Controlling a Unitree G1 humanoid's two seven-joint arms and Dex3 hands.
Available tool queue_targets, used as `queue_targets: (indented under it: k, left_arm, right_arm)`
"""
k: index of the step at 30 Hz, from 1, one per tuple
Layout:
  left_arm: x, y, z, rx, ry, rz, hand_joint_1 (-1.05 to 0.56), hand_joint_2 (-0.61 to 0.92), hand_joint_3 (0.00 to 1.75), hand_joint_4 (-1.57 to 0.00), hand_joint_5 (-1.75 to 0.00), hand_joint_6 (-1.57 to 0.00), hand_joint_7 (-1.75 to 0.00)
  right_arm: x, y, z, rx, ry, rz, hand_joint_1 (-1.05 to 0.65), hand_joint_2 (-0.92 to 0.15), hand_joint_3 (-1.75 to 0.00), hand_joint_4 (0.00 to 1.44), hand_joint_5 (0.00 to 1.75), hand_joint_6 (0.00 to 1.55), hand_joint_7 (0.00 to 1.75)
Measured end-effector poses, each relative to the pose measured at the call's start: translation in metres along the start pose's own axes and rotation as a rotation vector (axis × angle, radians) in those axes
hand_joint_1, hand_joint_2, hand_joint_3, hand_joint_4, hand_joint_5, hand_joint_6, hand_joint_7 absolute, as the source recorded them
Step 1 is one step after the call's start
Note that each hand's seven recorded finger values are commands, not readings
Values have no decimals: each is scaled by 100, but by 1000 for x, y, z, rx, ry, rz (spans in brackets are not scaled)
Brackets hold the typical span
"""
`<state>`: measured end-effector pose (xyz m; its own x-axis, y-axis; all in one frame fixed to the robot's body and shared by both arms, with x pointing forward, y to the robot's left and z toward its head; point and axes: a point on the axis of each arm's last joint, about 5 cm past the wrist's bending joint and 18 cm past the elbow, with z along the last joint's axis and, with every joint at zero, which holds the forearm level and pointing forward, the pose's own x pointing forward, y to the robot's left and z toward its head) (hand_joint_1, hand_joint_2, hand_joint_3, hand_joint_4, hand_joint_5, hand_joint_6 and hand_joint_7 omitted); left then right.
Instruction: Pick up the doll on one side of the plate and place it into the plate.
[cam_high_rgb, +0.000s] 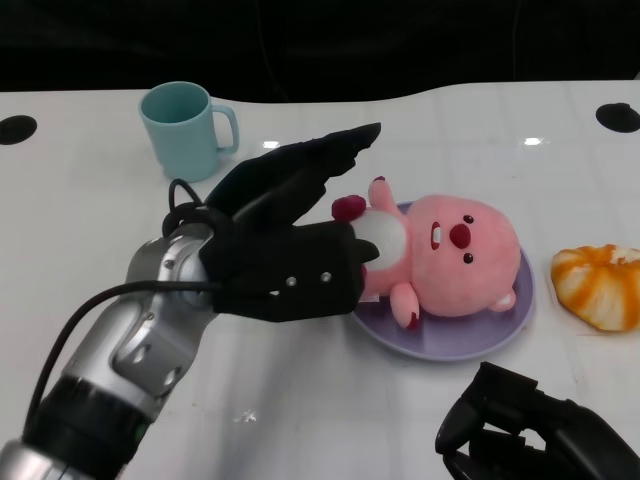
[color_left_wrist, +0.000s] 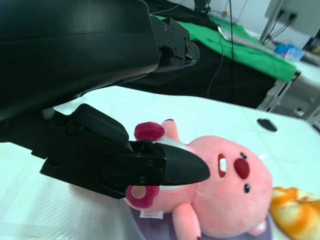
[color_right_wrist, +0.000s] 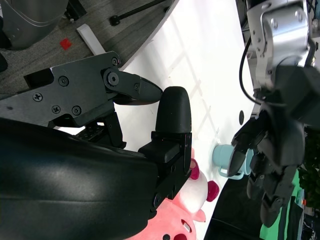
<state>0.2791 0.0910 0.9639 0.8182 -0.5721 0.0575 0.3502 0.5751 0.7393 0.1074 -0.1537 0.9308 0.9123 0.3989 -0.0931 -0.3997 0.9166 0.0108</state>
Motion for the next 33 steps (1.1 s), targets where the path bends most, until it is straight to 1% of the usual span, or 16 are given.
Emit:
queue_targets:
  k: [1,3,7,8,9,10,12,13,14,15,16,18,19,21,27,33]
  left_arm:
    - [-4,0,-2,-45,-9,19,-37,92,14,-2,-80,-31,-12]
    - [-14,-3,-6,-154,-20,62,-20,91,10,-6,-95,-41,-16]
    - [-30,-9,-9,-315,-40,147,-8,88,13,-18,-105,-56,-22]
    - [-33,-10,-9,-343,-43,168,-6,76,39,-21,-106,-59,-24]
    - [-36,-11,-9,-369,-47,188,-2,56,79,-29,-106,-67,-29]
    - [-39,-11,-10,-400,-55,206,0,48,96,-35,-106,-71,-31]
    - [-46,-13,-11,-459,-75,240,4,39,122,-55,-112,-83,-42]
    - [-49,-14,-12,-484,-83,257,4,37,128,-60,-114,-86,-46]
    - [-52,-15,-14,-507,-85,273,4,37,131,-65,-119,-90,-51]
    - [-56,-16,-15,-524,-83,287,2,37,134,-70,-127,-92,-63]
    - [-60,-17,-16,-545,-79,302,0,39,137,-76,-138,-92,-82]
    - [-68,-20,-17,-588,-64,325,-2,39,142,-83,-149,-93,-105]
    - [-72,-21,-18,-611,-56,333,-2,36,148,-86,-158,-92,-122]
    - [-80,-25,-17,-648,-38,346,-5,34,154,-91,-168,-94,-138]
    - [-102,-32,-9,-745,72,364,-7,30,164,-99,-175,-86,-164]
    - [-121,-36,-1,-817,153,356,-4,28,166,-100,-175,-87,-172]
  right_arm:
    - [0,-1,0,-1,0,-1,-23,-87,-63,65,175,44,168]
    - [-1,-2,0,-5,2,-5,-23,-87,-62,64,175,44,168]
    - [0,-3,0,-8,-1,-3,-24,-87,-62,64,175,44,168]
    - [0,-3,0,-8,-1,-1,-24,-87,-62,64,175,44,168]
    - [0,-3,0,-8,-1,0,-24,-86,-62,64,175,44,168]
    - [0,-3,0,-9,0,1,-24,-86,-62,64,175,44,167]
    - [0,-3,0,-10,1,2,-24,-86,-61,64,175,44,167]
    - [0,-4,0,-10,2,2,-24,-86,-61,64,175,44,167]
    - [0,-4,0,-10,2,3,-24,-86,-61,64,175,44,167]
    - [0,-4,0,-11,2,4,-23,-86,-62,64,175,44,167]
    - [0,-4,0,-11,2,4,-23,-86,-62,64,175,44,167]
    - [0,-4,0,-13,0,4,-23,-86,-62,64,175,44,167]
    - [0,-4,0,-14,-4,5,-23,-86,-62,64,175,44,167]
    - [0,-4,0,-14,-6,7,-24,-86,-62,64,175,44,166]
    - [1,-4,-1,-13,-3,8,-23,-87,-61,64,175,45,166]
    - [1,-4,-1,-15,-4,8,-23,-86,-61,64,175,45,166]
